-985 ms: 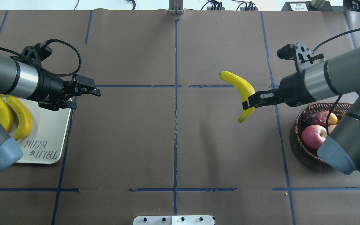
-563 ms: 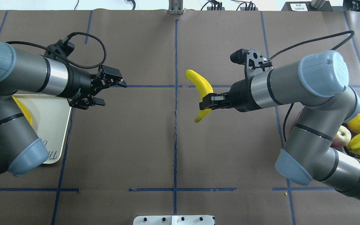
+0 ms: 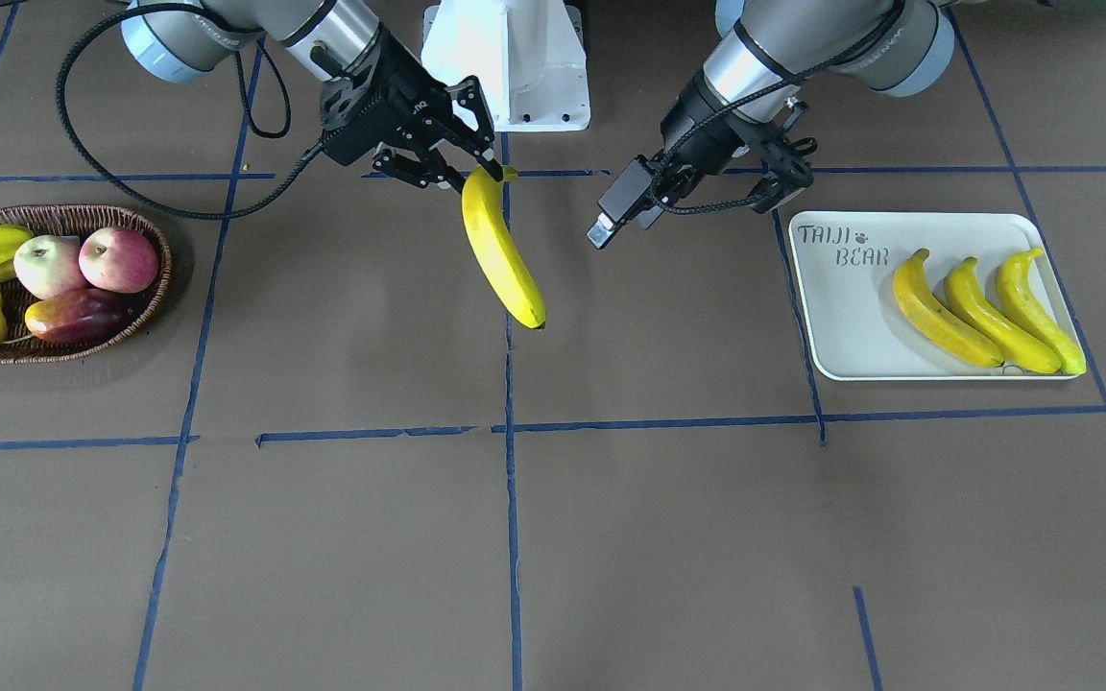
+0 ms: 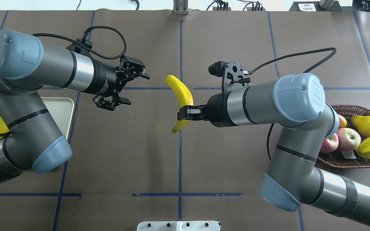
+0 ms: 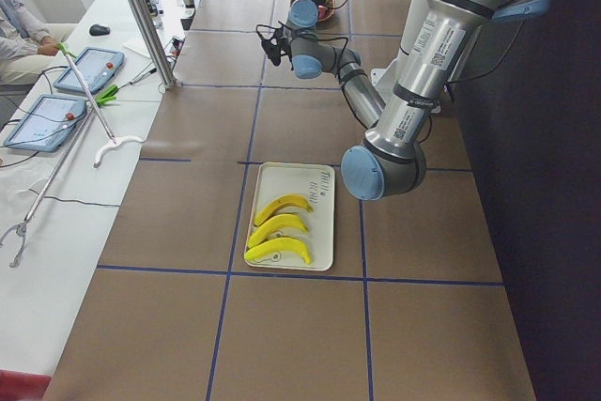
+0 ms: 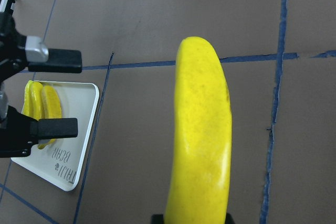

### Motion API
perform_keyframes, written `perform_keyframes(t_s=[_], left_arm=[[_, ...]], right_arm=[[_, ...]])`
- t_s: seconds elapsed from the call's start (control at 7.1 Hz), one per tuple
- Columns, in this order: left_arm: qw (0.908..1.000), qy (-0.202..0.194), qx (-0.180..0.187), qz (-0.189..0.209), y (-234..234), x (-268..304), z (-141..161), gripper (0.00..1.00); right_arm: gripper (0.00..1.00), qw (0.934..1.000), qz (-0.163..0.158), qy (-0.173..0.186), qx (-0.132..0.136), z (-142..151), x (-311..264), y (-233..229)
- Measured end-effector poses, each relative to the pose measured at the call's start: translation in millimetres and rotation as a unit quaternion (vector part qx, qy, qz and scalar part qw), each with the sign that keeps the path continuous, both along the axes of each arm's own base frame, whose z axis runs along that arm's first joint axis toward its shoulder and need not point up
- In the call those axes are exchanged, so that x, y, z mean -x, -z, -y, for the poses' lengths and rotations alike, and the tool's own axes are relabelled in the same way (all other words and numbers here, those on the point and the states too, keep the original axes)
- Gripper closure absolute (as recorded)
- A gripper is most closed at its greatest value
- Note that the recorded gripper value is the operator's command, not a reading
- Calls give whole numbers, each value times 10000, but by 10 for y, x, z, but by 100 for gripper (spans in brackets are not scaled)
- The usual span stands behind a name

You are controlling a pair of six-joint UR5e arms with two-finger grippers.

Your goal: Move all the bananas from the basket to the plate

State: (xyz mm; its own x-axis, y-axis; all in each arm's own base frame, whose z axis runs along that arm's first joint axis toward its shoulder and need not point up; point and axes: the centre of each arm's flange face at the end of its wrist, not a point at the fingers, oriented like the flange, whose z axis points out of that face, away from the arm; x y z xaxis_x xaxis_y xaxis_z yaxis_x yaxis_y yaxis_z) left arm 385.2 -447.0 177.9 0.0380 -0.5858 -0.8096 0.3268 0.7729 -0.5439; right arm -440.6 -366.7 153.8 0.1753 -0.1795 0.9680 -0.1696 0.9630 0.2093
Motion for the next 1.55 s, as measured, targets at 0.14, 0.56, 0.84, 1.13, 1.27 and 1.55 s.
perform_keyframes(t_s=[0.14, 0.56, 0.84, 1.13, 1.27, 1.55], left_arm=[[10000, -17, 28, -49, 79, -64, 7, 0], [9998, -140, 19, -122, 198, -237, -78, 0], [9995, -266, -9, -163, 272, -374, -177, 0], [9996, -248, -28, -152, 308, -494, -204, 1], [9997, -214, -39, -132, 304, -554, -227, 9], [9997, -179, -69, -147, 297, -601, -243, 77]], right_arm=[[100, 10000, 40, 40, -12, -55, 46, 50], [100, 9998, 114, 137, -49, -159, 121, 137], [100, 9997, 147, 161, -57, -186, 135, 179], [100, 9997, 159, 176, -63, -208, 146, 189], [100, 9997, 165, 179, -66, -215, 147, 192], [97, 9997, 174, 182, -73, -221, 145, 201]])
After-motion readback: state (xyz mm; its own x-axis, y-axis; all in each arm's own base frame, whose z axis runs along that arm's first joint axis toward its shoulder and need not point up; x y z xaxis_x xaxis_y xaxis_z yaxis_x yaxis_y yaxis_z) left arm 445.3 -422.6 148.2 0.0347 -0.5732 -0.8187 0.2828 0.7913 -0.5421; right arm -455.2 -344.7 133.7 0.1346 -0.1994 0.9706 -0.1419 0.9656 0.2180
